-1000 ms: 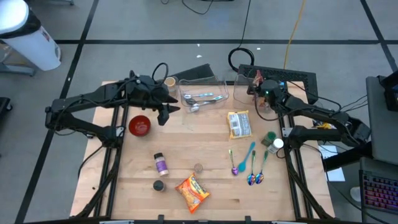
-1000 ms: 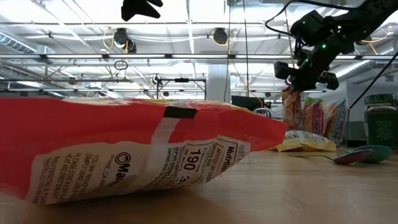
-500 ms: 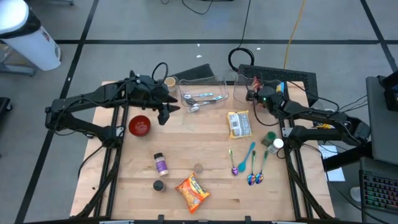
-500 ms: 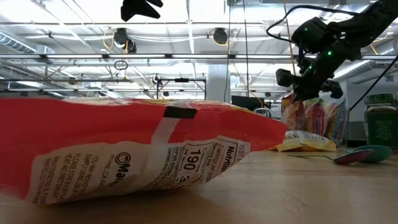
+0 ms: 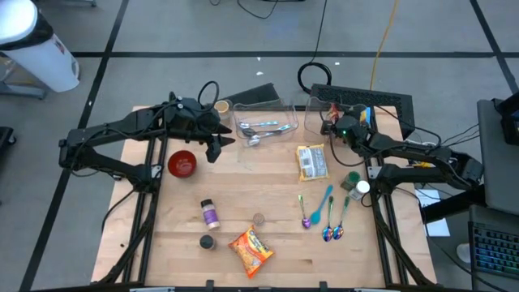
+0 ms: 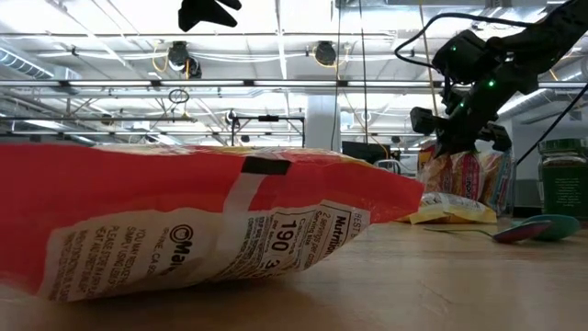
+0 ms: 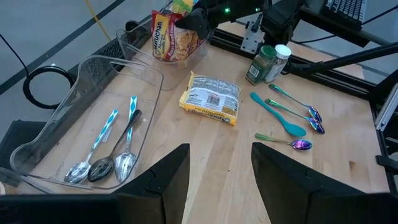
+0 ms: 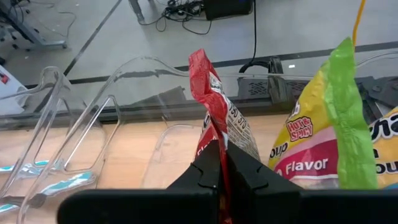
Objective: Pick & Place Food Item
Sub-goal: Put the red noodle pack into the right transparent bin, then put the violet seasoning bottle into the left transparent bin
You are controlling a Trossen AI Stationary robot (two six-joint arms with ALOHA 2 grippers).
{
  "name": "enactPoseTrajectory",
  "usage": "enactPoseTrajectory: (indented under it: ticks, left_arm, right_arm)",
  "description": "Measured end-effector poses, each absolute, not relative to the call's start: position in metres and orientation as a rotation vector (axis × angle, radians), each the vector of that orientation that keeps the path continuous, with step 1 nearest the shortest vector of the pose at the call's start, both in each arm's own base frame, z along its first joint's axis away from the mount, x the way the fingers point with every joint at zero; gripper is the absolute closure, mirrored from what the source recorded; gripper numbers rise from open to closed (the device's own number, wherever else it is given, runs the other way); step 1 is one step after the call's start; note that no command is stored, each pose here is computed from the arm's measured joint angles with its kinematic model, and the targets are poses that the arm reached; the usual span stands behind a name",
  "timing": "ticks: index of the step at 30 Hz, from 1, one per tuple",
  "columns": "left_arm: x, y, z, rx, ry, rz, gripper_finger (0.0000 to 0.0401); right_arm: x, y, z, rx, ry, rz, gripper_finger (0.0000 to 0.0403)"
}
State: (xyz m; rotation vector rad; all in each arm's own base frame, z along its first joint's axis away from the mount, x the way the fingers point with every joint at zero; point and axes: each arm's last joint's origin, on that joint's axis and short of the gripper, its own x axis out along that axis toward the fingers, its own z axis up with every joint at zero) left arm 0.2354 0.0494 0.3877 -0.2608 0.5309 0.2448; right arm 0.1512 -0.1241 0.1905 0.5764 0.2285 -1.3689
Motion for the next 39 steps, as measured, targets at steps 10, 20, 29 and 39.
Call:
enactPoseTrajectory:
  ticks: [10,20,29,39]
  left_arm:
    - [0.235,0.049,0.388,-0.261,0.530,0.245,0.0224]
    - [0.235,0.049,0.388,-0.262,0.530,0.245,0.0224]
    - [0.235,0.050,0.388,-0.242,0.532,0.239,0.0224]
    - [0.235,0.051,0.387,-0.197,0.542,0.230,0.0224]
  right_arm:
    - [0.151,-0.124,0.190,0.573,0.235,-1.366,0.0398]
    - [0.151,-0.124,0.192,0.546,0.245,-1.356,0.0333]
    - [0.142,-0.118,0.210,0.463,0.207,-1.318,0.0298]
    - [0.132,-0.106,0.245,0.472,-0.026,-1.098,0.0296]
